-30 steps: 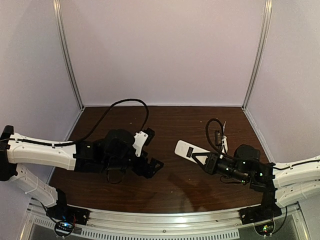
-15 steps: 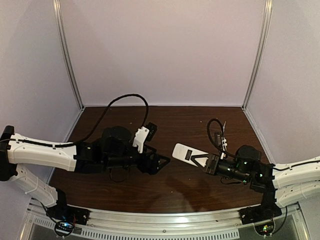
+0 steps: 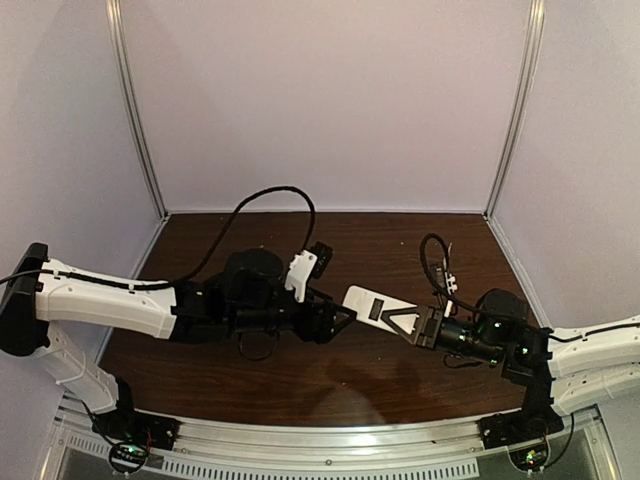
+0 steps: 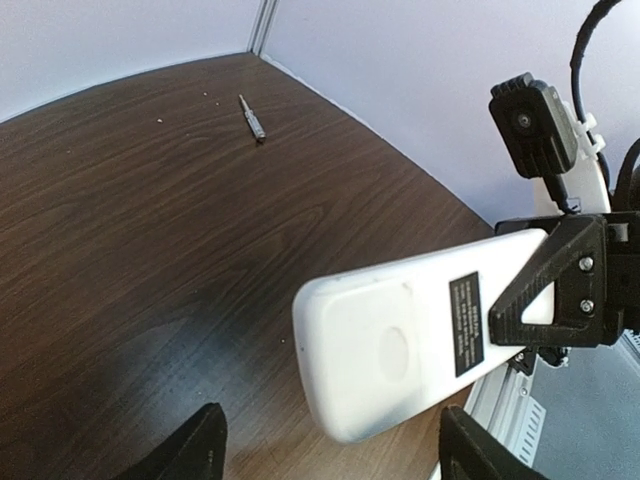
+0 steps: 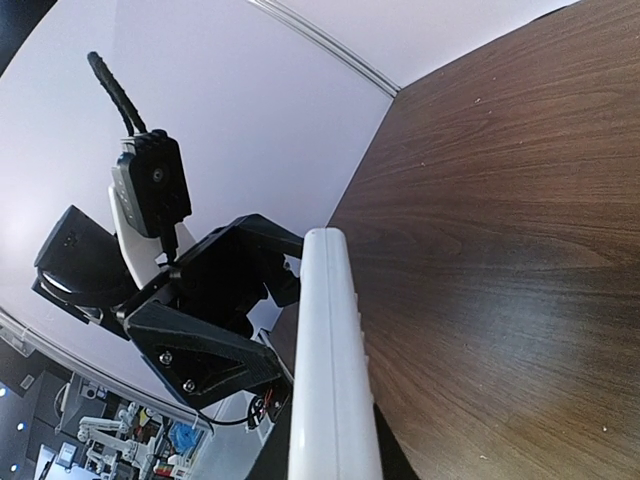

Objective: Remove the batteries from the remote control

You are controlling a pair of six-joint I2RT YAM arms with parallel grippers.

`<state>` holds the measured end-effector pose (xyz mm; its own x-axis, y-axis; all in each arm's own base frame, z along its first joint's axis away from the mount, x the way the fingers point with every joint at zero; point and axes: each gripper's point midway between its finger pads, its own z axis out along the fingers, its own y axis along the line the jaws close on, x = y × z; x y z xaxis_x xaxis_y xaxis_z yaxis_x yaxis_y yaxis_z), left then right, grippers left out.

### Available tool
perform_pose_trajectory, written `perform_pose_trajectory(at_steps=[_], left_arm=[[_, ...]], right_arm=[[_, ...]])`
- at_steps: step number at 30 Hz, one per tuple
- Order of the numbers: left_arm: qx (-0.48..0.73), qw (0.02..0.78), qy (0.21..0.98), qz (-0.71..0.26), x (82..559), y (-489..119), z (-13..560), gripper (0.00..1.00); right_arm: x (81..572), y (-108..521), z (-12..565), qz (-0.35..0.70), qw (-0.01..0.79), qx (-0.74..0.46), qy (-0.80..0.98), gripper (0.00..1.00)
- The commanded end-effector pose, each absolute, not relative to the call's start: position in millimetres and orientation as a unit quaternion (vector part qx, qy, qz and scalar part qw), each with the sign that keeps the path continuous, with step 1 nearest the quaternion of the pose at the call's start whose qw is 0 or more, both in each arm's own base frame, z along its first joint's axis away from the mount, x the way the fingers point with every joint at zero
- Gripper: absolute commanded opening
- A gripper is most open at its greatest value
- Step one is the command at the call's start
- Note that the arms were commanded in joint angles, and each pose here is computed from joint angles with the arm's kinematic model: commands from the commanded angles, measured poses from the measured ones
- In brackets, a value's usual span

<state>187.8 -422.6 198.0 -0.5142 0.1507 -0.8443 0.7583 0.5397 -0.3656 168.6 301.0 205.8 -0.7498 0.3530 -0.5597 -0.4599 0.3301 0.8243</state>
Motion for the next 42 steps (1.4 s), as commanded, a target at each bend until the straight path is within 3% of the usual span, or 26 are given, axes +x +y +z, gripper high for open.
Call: perform_pose_trajectory(at_steps=[1,19,26,33,42], left_arm=[[0.284,0.415,0.756,-0.419,190,-434,226,0.73],[0.28,0.4,0.751,-0.445,186,-446,231,0.53],[0.284,0.391,0.75,-0.452,183,-449,230,0.52],[0.286,0.388,0.748,-0.456,181,-449,228,0.38],[0.29,0.384,0.747,-0.459,180,-451,226,0.31]], right_arm=[[165,300,216,0.598,0.352,-0.039,0.718,0.0],[157,303,225,0.624,0.344,-0.051,0.699,0.0],[155,303,227,0.628,0.344,-0.055,0.696,0.0],[155,301,230,0.632,0.347,-0.054,0.691,0.0],[152,301,231,0.636,0.343,-0.057,0.689,0.0]])
